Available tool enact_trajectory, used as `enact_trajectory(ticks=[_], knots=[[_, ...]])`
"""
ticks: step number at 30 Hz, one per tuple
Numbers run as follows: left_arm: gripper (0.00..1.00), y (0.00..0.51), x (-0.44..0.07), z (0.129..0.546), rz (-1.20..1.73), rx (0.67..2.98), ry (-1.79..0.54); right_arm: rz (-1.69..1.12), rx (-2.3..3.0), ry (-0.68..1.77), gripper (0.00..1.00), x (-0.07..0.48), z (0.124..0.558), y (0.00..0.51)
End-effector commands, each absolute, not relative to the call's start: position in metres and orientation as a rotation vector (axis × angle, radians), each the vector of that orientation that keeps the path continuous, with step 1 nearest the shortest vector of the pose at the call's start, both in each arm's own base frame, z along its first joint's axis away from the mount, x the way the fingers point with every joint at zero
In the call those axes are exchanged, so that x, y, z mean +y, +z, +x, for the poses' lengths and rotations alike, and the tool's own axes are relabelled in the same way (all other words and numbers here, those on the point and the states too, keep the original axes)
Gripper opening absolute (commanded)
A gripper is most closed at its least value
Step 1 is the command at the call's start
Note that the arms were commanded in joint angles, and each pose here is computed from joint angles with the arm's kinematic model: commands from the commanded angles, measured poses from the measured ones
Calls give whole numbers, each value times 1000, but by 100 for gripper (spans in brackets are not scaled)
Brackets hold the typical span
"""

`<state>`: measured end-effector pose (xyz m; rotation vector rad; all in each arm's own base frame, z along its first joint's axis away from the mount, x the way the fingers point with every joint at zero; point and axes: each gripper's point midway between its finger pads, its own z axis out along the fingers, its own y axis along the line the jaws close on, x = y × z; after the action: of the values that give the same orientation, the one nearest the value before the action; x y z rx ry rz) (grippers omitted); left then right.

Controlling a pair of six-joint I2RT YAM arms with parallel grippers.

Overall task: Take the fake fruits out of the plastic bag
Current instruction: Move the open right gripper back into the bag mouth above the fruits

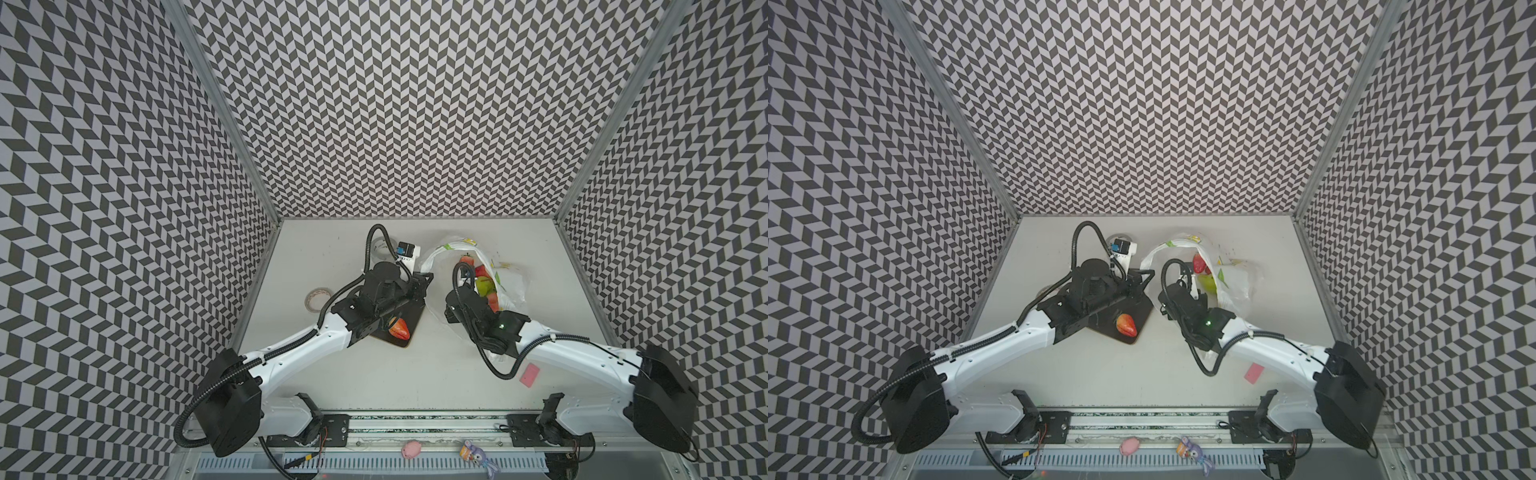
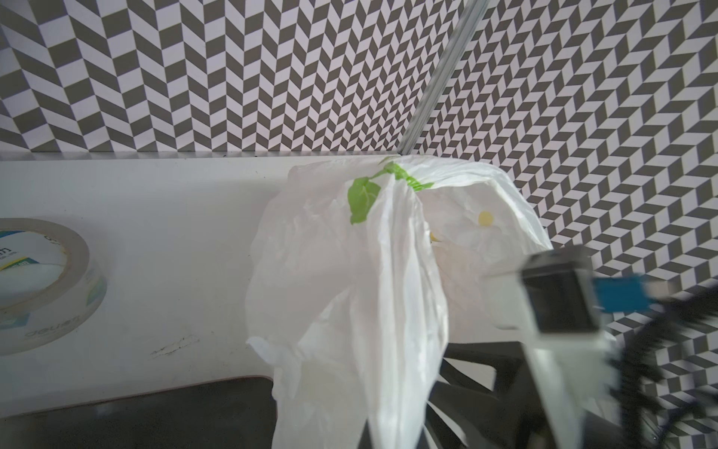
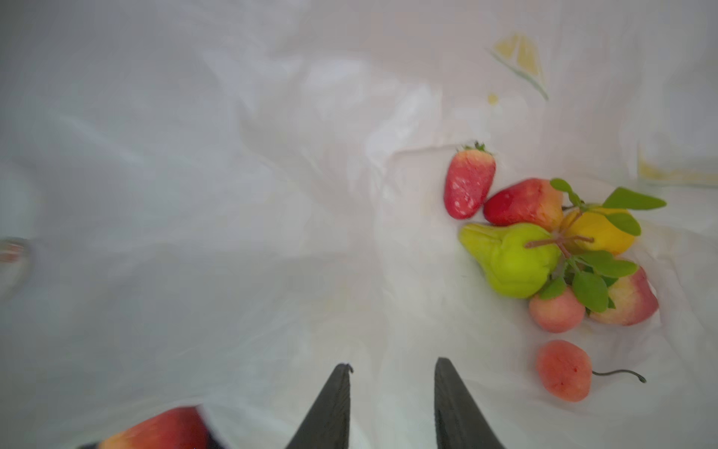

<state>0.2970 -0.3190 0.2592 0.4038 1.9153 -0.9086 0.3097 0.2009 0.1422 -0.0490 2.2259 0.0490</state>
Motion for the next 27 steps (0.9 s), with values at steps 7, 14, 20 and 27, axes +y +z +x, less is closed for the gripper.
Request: enact_trajectory(ticks=[7, 14, 20, 27], knots=[[0, 273, -334, 277, 466, 1853, -974, 118, 2371, 15, 46, 150, 328, 97], [0, 276, -346, 265, 530, 1832, -1000, 541, 2341, 102, 75, 126, 347, 85], [0, 274, -351, 260, 556, 1828, -1017, 761, 2241, 214, 79, 121, 367, 94], [0, 273, -356, 256, 575, 1826, -1032, 1083, 2120, 372, 80, 114, 376, 98]])
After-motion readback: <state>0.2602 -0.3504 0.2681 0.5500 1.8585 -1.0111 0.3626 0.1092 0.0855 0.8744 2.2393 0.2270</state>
